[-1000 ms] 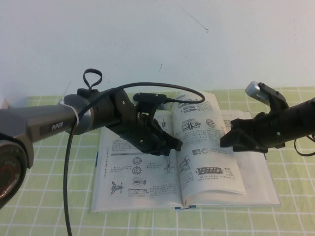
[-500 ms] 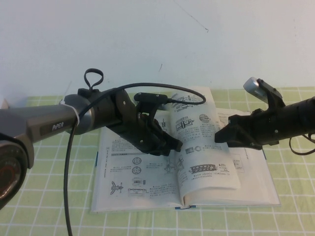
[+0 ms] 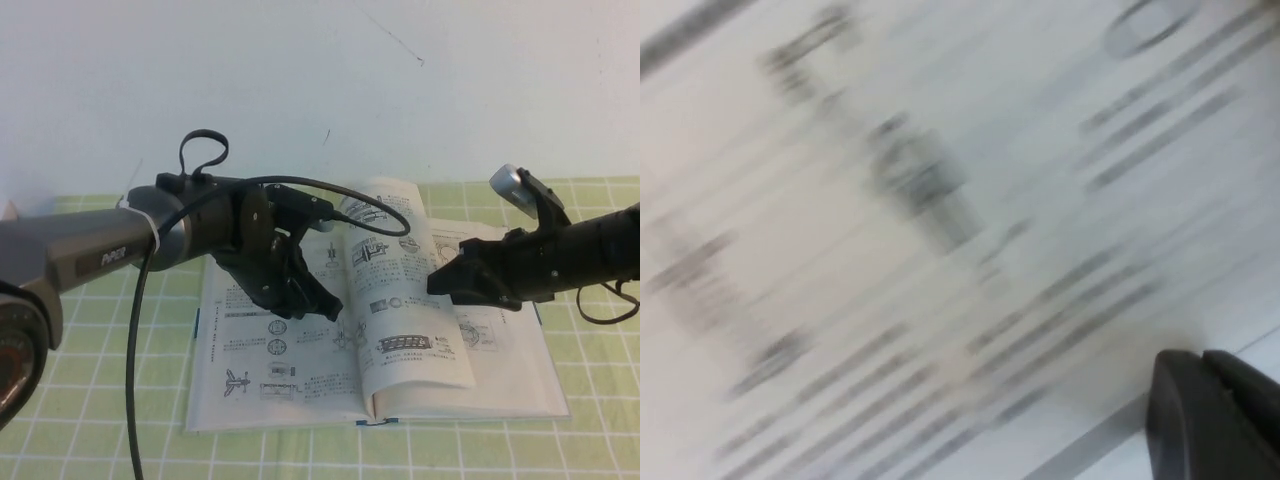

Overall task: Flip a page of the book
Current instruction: Open the closed book

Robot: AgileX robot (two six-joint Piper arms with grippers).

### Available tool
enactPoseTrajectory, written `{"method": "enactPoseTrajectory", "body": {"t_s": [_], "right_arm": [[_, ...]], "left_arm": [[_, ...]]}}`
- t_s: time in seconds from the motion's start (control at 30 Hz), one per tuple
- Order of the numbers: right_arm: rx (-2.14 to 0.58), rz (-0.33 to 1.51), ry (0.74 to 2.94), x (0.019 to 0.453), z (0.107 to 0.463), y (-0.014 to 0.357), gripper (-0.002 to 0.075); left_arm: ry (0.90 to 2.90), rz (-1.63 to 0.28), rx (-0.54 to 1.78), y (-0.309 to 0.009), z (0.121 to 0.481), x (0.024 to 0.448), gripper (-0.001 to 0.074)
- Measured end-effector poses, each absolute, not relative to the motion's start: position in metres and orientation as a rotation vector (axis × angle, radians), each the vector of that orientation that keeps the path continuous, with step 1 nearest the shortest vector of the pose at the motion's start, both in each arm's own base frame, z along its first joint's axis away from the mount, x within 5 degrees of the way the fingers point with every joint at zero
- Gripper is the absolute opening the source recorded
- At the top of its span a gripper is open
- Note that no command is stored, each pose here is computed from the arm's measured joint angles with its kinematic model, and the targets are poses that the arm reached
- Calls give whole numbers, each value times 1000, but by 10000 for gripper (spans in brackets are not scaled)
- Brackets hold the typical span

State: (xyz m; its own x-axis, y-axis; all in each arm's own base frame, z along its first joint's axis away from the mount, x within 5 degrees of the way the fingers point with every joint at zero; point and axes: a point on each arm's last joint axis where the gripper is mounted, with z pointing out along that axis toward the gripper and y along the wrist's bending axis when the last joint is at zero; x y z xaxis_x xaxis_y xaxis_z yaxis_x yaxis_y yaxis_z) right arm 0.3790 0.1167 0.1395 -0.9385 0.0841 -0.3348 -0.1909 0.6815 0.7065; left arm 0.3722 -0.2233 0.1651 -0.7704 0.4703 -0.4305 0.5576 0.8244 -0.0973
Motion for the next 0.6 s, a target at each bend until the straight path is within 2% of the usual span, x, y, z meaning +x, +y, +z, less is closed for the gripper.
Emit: {"method": "enactPoseTrajectory", "body": {"t_s": [0.17, 0.37, 0.5, 0.6], "right_arm": [[-89, 1185, 2504, 380, 143, 120, 335], [-102, 1204, 2477, 381, 145, 121, 335], [-118, 1208, 2466, 381, 145, 121, 335], [-124, 1209, 2462, 381, 146, 121, 335]], "left_arm": [[2610, -218, 810, -213, 177, 369, -4], [2523, -227, 796, -209, 216, 362, -4], [2447, -284, 828, -219, 238, 351, -4], [2372, -372, 923, -239, 250, 336, -4]]}}
